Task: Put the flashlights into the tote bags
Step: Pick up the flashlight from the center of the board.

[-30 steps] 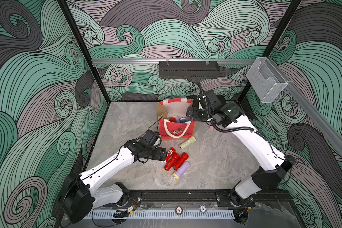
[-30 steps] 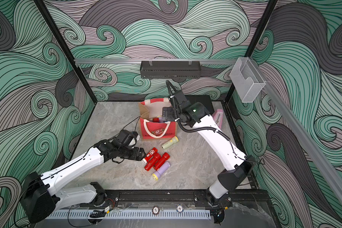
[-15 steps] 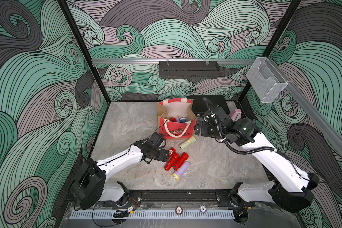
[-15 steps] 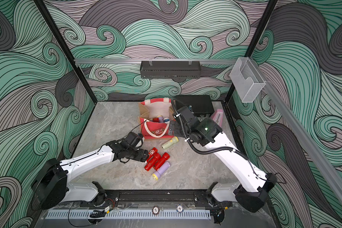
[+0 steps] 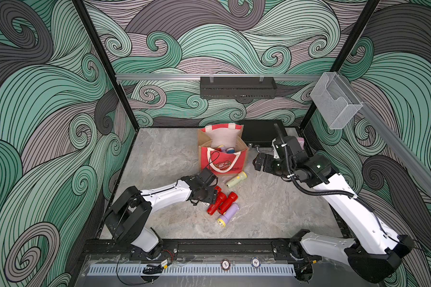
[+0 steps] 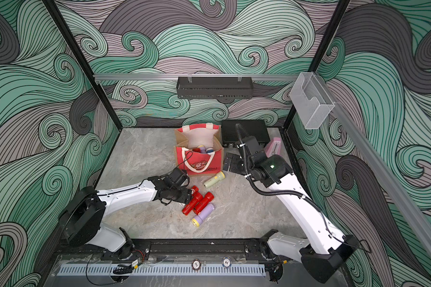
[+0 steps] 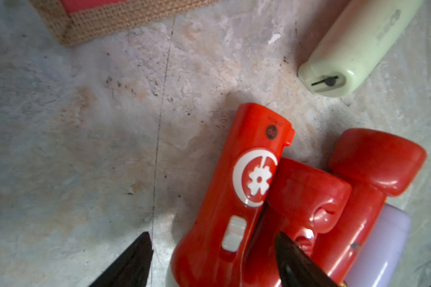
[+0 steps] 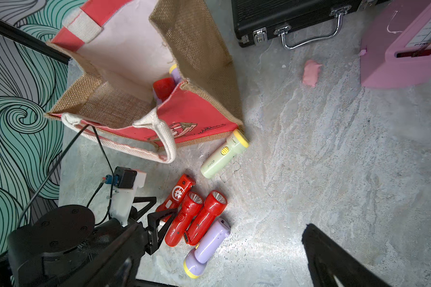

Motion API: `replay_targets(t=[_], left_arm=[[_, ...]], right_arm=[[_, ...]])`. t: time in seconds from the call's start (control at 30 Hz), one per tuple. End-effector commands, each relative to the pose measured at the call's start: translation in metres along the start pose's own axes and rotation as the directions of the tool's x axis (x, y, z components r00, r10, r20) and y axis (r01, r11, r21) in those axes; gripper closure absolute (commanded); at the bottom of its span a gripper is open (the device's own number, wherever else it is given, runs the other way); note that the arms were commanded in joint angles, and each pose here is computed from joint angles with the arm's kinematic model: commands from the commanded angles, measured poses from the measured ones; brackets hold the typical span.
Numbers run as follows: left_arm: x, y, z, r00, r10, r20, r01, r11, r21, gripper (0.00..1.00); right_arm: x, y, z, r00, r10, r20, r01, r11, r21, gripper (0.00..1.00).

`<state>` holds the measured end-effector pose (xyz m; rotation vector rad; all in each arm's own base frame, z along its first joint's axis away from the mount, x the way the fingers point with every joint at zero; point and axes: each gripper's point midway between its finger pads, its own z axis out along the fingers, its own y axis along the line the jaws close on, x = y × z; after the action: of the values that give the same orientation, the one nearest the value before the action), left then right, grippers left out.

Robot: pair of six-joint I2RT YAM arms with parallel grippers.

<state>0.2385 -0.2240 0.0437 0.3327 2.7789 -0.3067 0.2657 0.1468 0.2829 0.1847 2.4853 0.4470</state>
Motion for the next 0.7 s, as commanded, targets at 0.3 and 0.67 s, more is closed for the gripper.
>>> replay_targets(t=[0.3, 0.67], left_arm=[[0.013, 0.019, 0.014, 0.999, -0.029, -0.027, 0.026, 0.995, -0.099, 0.35], [0.034, 0.036, -0.001, 0.997, -0.07, -0.019, 0.067, 0.989, -0.13, 0.55]], right_arm=[[-0.009, -0.006, -0.012, 0.999, 0.012, 0.037, -0.011, 0.999, -0.046, 0.0], [-0.013, -0.01, -0.003, 0.998, 0.054, 0.043, -0.053, 0.998, -0.031, 0.0]])
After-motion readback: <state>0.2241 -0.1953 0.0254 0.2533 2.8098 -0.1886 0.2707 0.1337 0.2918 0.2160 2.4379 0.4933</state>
